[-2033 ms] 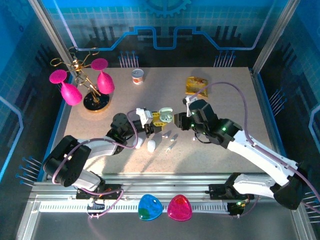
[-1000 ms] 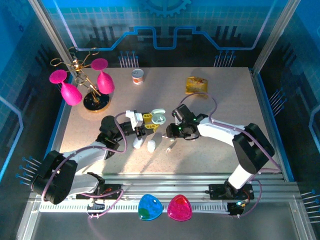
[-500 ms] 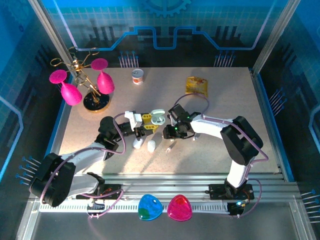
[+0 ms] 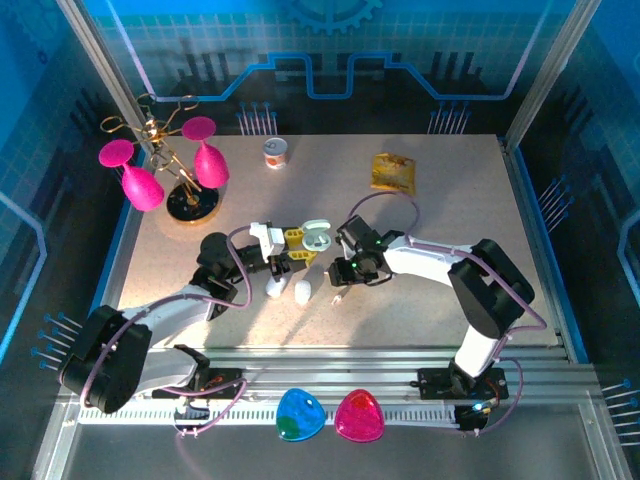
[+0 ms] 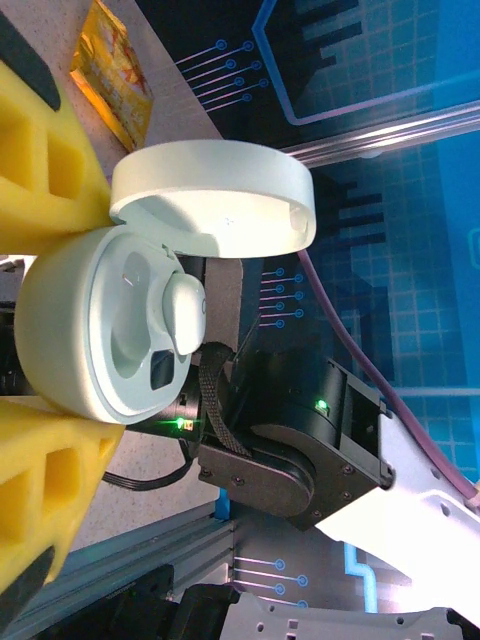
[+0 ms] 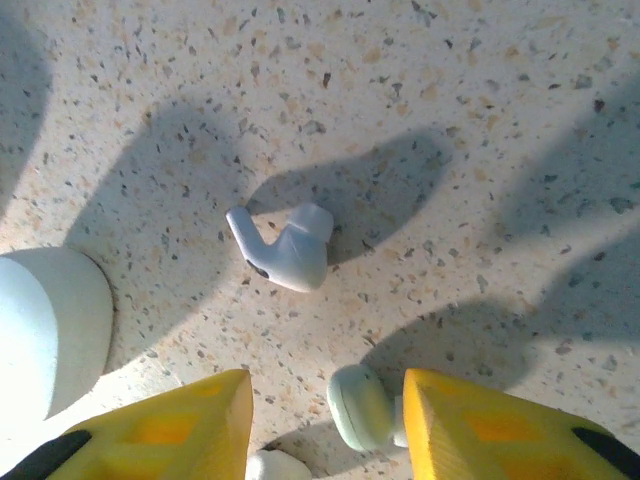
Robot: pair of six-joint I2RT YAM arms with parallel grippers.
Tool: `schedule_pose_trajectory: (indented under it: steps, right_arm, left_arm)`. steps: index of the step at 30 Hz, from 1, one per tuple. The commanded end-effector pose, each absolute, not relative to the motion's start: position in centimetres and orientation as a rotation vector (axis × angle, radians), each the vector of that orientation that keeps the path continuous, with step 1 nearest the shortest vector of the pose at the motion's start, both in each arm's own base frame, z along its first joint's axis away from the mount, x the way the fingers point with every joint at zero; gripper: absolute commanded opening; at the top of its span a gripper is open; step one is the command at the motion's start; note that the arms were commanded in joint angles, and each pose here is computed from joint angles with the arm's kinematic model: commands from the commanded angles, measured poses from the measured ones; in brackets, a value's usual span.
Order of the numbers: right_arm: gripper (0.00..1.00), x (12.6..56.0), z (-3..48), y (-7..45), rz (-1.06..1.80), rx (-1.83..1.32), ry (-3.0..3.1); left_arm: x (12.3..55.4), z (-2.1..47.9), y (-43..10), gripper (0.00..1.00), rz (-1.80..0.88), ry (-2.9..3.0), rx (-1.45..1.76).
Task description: Insert the wireless bluetooth earbuds into the charging case
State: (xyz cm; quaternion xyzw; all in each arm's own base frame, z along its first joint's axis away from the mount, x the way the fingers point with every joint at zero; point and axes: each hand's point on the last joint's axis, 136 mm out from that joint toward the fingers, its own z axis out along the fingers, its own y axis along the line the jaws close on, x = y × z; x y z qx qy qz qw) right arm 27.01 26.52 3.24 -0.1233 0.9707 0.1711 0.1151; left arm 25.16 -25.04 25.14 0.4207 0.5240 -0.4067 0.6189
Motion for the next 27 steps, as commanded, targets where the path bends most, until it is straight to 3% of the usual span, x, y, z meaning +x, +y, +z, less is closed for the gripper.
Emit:
schedule_pose_trajectory:
  steps: [1,16,27]
  right_arm:
    - [0.41,27.3,4.2,25.7,0.342,-0.448,2.821]
    - [0.30,26.9,4.0,26.8,0.149,-0.636,2.834]
    - [0.27,26.6,2.4,26.9,0.065,-0.720,2.858]
  left_arm:
    - [24.8,25.8,-24.9,0.19,-0.940,1.166,0.977]
    - [24.4,26.0,-24.7,0.19,-0.935,1.165,0.979]
    - [24.3,25.6,-24.6,0.19,-0.934,1.172,0.978]
